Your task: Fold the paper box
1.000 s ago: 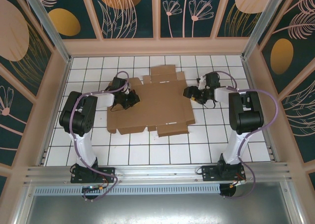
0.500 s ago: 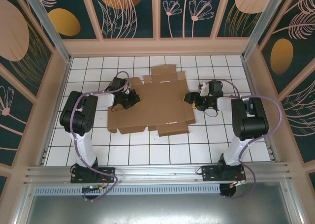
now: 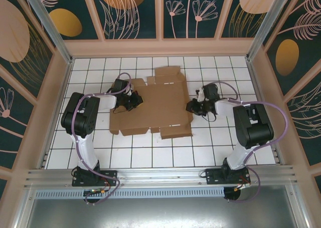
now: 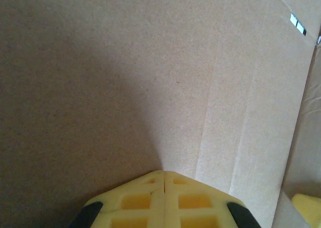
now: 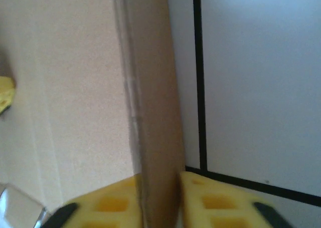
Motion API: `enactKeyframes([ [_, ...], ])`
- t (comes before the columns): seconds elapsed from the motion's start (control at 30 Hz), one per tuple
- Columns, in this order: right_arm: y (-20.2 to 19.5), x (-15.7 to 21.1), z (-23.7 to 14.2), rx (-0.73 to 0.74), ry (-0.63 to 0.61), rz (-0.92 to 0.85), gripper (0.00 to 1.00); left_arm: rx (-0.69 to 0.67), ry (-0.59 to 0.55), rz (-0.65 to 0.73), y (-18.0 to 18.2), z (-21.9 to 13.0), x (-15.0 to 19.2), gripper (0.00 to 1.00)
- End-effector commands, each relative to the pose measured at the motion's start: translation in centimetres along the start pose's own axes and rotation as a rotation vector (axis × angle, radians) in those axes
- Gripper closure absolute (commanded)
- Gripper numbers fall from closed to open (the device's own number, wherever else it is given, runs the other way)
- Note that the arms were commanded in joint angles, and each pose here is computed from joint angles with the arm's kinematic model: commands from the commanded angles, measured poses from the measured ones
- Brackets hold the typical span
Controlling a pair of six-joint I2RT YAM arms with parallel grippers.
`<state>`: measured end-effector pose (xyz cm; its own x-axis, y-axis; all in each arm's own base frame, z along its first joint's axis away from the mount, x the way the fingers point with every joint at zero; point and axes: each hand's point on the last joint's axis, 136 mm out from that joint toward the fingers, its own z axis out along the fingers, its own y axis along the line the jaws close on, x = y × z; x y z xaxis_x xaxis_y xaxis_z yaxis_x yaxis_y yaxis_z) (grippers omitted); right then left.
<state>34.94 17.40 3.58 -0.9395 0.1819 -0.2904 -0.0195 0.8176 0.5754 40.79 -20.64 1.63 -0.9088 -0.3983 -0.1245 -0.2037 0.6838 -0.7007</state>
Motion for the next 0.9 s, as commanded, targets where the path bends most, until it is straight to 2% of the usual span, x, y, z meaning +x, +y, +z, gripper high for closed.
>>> enactKeyframes([
  [0.0, -0.4, -3.1, -1.9, 0.243, -0.083, -0.096, 0.86, -0.051, 0.061, -0.070, 2.7, 0.9, 2.0, 1.00],
  [0.13, 0.8, -5.8, -3.5, 0.538, -0.135, -0.300, 0.92, 0.018, 0.050, -0.066, 0.4, 0.0, 1.6, 1.00],
  [0.27, 3.3, -7.6, -4.4, 0.772, -0.172, -0.527, 0.92, 0.107, 0.032, -0.029, -3.4, -1.7, 1.0, 1.00],
  [0.4, 5.9, -9.4, -5.0, 0.943, -0.229, -0.714, 0.92, 0.155, -0.115, 0.060, -7.8, -5.9, -1.6, 1.00],
  [0.47, 7.5, -9.9, -4.8, 0.942, -0.256, -0.785, 0.92, 0.205, -0.203, 0.117, -10.8, -8.8, -3.1, 1.00],
  [0.57, 9.8, -10.3, -4.7, 0.946, -0.306, -0.915, 0.91, 0.297, -0.297, 0.166, -14.8, -12.0, -4.7, 0.78],
  [0.63, 10.9, -10.5, -4.6, 0.945, -0.324, -0.977, 0.90, 0.355, -0.282, 0.184, -17.1, -12.5, -5.4, 0.68],
  [0.73, 12.3, -10.8, -4.5, 0.926, -0.334, -1.038, 0.90, 0.426, -0.191, 0.191, -19.4, -11.0, -5.6, 0.61],
  [0.87, 13.9, -11.1, -4.6, 0.894, -0.363, -1.083, 0.89, 0.412, -0.176, 0.198, -20.6, -9.6, -6.7, 0.57],
])
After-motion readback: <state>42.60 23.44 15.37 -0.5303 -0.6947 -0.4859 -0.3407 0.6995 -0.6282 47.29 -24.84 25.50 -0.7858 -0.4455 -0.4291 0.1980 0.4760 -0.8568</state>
